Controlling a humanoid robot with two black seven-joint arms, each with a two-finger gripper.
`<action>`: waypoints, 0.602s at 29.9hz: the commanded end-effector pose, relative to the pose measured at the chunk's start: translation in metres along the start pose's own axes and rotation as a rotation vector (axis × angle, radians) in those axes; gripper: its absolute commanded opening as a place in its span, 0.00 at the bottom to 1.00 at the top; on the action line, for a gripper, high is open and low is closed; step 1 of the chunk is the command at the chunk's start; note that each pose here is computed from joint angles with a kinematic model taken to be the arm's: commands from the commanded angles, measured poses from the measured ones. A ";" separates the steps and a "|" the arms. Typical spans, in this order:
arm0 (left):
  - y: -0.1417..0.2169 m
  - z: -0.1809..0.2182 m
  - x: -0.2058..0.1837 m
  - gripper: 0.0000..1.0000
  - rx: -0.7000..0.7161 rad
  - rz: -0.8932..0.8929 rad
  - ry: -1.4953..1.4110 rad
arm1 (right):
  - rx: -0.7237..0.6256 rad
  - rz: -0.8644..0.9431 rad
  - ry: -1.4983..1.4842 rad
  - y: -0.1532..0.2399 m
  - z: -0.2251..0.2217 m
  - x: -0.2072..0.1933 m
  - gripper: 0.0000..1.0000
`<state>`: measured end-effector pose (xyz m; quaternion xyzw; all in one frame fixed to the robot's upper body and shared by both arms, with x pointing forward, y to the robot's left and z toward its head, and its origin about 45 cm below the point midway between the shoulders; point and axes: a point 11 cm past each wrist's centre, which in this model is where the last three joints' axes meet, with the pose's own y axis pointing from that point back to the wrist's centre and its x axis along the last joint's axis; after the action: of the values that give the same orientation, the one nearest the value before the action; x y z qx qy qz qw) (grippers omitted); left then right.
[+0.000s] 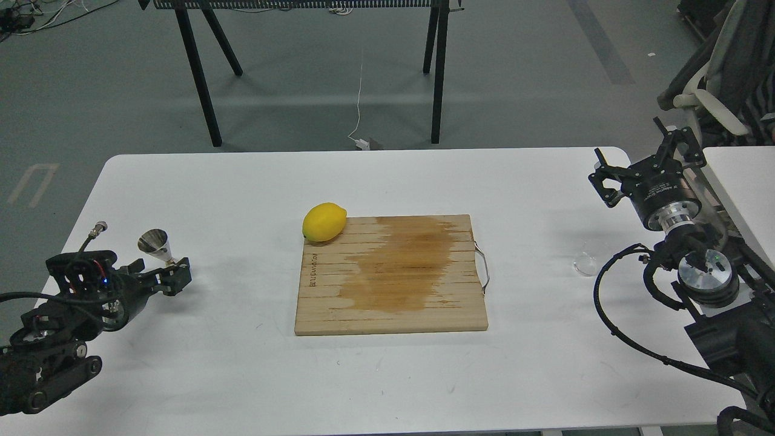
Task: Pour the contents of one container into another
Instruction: 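Grasp the metal jigger with the left gripper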
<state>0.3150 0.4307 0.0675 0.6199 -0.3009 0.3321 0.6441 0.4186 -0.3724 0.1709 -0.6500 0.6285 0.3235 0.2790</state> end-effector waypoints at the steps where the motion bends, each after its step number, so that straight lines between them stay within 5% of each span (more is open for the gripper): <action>1: 0.000 -0.002 0.001 0.73 0.007 0.003 0.004 | 0.003 -0.002 -0.003 0.000 0.001 -0.001 0.99; 18: -0.007 0.008 0.004 0.44 -0.002 0.016 0.019 | -0.001 -0.001 -0.004 0.000 0.004 -0.001 0.99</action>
<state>0.3201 0.4248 0.0647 0.6153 -0.2963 0.3422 0.6454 0.4185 -0.3689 0.1694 -0.6503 0.6266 0.3251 0.2806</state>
